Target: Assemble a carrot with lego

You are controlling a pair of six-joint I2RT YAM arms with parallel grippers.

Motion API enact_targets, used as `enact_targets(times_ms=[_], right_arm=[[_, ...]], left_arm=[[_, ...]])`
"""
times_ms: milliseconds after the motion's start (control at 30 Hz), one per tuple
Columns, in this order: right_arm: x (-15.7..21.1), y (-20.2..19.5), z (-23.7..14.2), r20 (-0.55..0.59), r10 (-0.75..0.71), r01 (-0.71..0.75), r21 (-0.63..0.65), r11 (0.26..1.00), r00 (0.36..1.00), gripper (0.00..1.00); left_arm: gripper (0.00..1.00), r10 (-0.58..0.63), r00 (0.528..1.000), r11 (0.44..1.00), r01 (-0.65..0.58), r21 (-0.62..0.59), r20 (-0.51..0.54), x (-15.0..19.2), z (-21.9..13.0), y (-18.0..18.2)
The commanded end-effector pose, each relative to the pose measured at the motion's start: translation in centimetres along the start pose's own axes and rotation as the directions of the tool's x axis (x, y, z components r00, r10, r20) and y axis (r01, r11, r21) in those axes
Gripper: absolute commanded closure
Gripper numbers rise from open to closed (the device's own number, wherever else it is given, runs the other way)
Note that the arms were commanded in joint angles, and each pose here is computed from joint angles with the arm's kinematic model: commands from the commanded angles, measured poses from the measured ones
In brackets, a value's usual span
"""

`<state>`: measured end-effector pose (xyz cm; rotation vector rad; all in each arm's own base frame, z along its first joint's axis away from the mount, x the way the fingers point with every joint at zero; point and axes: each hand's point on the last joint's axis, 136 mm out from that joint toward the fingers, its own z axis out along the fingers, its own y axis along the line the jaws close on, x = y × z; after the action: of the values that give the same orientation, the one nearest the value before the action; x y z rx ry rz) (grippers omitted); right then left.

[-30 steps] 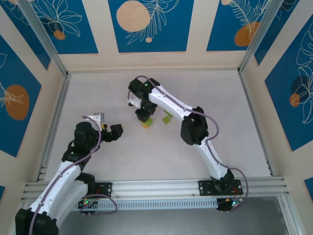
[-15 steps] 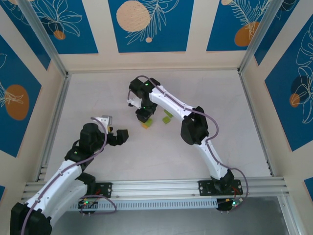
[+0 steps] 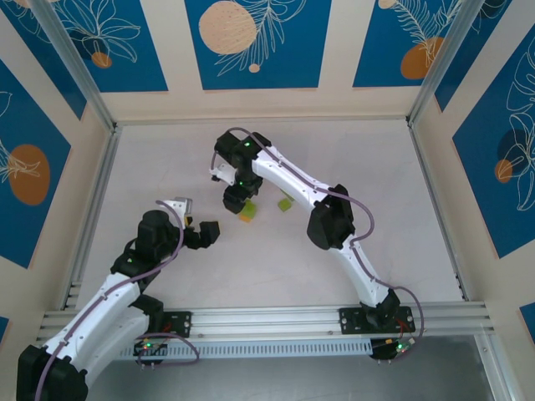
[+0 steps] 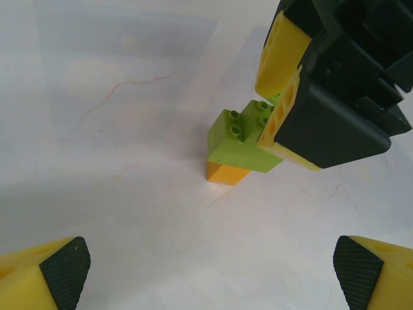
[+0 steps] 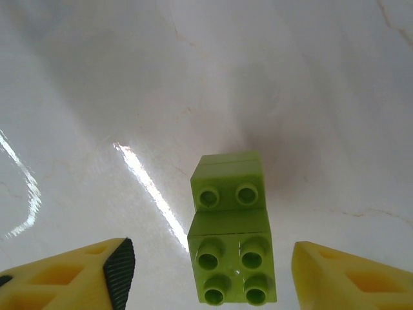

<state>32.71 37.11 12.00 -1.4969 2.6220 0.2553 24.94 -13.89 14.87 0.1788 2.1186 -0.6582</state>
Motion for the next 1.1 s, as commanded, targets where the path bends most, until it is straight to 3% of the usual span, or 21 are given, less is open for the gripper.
enact_targets(times_ms=[0,200,333,433,1067], right_arm=[[0.2,0.5,-2.6,0.035,-0.083,0.084,-0.039,0.996,0.996,0.31],[0.6,-4.3,-6.8,0.147,0.152,-0.158,0.034,0.987,0.977,0.29],[4.1,-9.9,-5.6,0.120,0.360,-0.373,0.112,0.921,0.925,0.30],[6.1,-12.4,-3.8,0.102,0.439,-0.449,0.111,0.887,0.893,0.32],[9.7,-15.8,4.6,-0.050,0.440,-0.434,0.097,0.896,0.897,0.33]], left_arm=[[0.01,0.026,1.000,1.000,-0.026,0.006,0.012,-0.5,-0.3,-0.4],[0.01,0.032,0.999,0.999,-0.032,0.010,0.004,-0.3,-0.1,-0.5],[0.01,0.035,0.999,0.999,-0.035,0.008,0.003,-0.3,-0.1,-0.5],[0.01,0.037,0.999,0.999,-0.037,0.010,0.002,-0.2,0.0,-0.5],[0.01,0.041,0.999,0.999,-0.041,0.013,-0.002,-0.2,0.1,-0.6]])
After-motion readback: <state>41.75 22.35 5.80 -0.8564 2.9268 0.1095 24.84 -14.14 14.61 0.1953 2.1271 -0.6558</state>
